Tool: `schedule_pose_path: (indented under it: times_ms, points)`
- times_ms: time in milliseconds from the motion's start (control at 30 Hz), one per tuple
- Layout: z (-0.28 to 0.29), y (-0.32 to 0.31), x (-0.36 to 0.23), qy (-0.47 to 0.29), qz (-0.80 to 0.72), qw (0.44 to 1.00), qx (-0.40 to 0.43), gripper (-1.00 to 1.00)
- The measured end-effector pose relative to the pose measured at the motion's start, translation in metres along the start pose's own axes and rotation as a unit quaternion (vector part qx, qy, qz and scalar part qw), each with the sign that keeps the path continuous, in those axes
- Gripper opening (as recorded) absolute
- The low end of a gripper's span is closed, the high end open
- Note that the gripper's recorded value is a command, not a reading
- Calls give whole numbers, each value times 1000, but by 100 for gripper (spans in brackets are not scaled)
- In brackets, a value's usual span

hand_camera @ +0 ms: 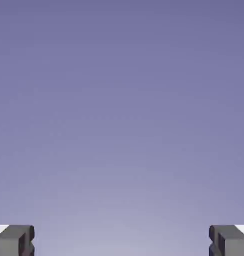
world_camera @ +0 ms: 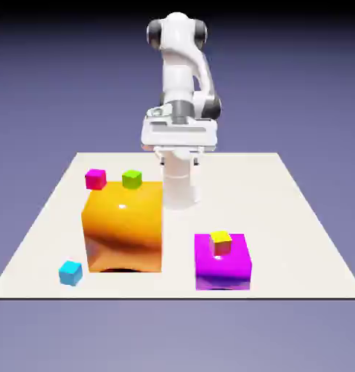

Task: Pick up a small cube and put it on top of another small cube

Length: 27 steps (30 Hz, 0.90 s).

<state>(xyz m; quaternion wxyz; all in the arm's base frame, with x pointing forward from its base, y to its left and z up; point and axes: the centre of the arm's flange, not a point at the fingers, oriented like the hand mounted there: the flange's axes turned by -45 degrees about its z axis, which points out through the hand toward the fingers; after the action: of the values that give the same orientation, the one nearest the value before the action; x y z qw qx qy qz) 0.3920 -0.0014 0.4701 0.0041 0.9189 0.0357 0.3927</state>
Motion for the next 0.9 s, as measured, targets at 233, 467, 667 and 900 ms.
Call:
schedule_pose_path:
  times_ms: [233,467,667,900]
  points:
    - [-36,48,48,29,-44,998,36,0]
    - [-61,111,77,54,-85,992,77,0]
    - [-67,173,85,71,-117,984,117,0]
    - [-51,248,75,87,-153,970,167,0]
